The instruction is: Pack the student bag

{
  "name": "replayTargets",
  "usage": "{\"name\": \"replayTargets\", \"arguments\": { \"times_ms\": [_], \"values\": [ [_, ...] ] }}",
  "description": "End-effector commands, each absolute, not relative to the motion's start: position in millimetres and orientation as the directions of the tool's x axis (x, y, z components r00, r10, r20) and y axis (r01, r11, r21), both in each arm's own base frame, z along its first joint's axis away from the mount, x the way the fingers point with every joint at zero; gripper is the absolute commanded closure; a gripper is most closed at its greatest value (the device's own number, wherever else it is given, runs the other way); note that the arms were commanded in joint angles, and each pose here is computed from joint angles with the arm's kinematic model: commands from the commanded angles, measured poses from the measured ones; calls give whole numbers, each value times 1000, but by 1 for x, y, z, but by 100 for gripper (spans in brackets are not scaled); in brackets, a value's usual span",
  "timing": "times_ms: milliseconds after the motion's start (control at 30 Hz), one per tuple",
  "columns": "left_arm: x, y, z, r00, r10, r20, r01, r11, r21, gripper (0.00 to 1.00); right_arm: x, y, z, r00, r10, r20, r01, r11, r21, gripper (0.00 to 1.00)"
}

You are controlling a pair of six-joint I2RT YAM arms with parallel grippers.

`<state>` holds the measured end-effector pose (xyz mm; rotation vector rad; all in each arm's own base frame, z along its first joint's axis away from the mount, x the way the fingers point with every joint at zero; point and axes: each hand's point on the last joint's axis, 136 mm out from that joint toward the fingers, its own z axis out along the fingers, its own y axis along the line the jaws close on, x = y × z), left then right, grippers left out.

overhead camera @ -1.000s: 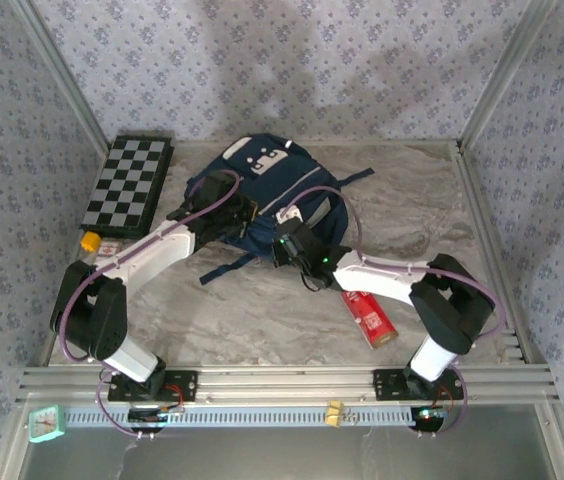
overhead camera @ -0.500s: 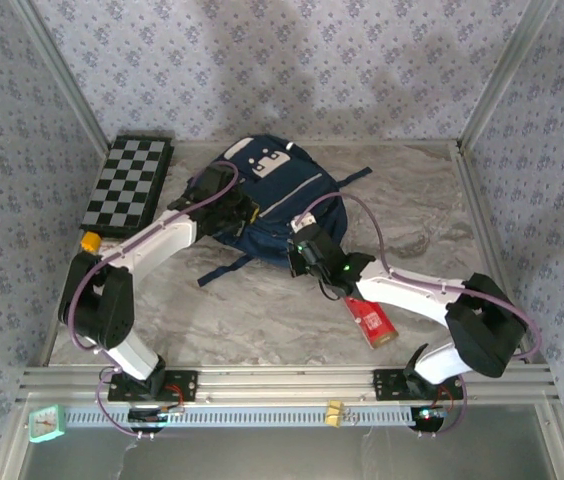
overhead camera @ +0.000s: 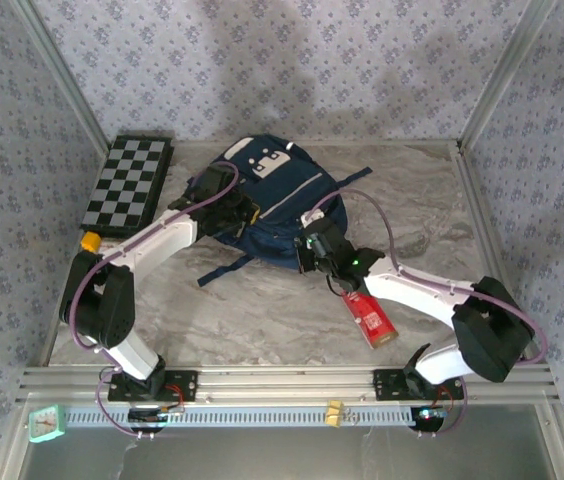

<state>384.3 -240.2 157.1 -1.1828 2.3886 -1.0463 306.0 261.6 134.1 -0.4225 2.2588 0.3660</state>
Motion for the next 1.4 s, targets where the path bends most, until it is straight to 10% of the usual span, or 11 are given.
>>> {"name": "replayTargets", "arguments": {
  "times_ms": [0,333,633,1367],
  "values": [
    [399,-231,177,-623,-782,16,-534,410,-740,100,302,230,129,-654,-245,-716,-361,932,10,100],
    [407,-256,171,-759,-651,-19,-423,515,-746,100,296,280,143,-653,-192,-733,-470,861,193,100],
    [356,-234,169,-736,-676,27,-463,473,-750,44,299,276,142,-671,-158,-725,-423,884,198,100],
    [328,-278,109,-573,-792,210,-583,214,-783,41,300,273,134,-685,-133,-717,-394,895,210,100]
  ]
}}
